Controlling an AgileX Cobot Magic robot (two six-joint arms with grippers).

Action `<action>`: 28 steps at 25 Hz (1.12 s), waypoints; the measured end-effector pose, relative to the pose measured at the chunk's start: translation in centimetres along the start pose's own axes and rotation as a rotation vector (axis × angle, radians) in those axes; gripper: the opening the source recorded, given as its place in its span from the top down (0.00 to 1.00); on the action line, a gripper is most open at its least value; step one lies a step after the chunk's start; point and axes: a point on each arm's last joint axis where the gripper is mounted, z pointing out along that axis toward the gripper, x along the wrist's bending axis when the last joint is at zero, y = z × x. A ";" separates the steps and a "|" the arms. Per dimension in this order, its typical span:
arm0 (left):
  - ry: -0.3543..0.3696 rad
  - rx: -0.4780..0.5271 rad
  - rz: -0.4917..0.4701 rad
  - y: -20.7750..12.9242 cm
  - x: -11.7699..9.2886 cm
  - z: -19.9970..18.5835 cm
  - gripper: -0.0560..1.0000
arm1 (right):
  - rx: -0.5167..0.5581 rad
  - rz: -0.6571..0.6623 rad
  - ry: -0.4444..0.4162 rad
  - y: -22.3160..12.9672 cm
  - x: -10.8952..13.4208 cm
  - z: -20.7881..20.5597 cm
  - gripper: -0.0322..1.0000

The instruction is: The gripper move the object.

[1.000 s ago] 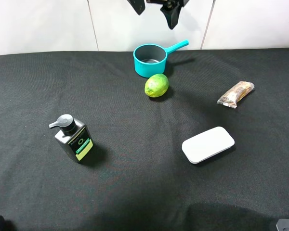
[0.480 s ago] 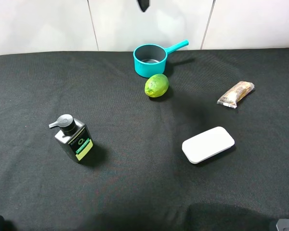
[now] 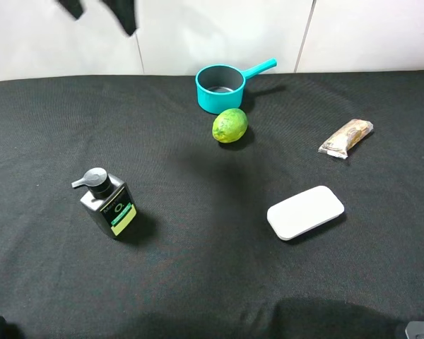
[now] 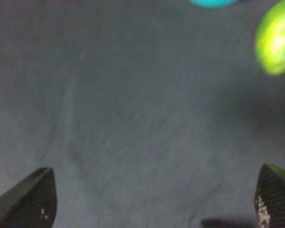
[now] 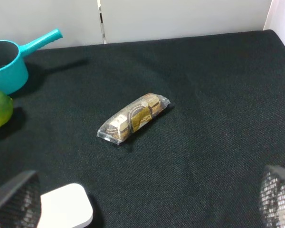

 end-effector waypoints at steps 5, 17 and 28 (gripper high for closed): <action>0.024 0.083 -0.092 -6.3 2.9 -0.6 0.17 | 0.000 0.000 0.000 0.0 0.0 0.0 0.30; 0.099 -0.058 -0.320 -22.4 4.0 -4.0 0.17 | 0.000 0.000 0.000 0.0 0.0 0.0 0.30; 0.103 -0.250 -0.334 -31.3 0.5 -5.0 0.17 | 0.000 0.000 0.000 0.0 0.0 0.0 0.30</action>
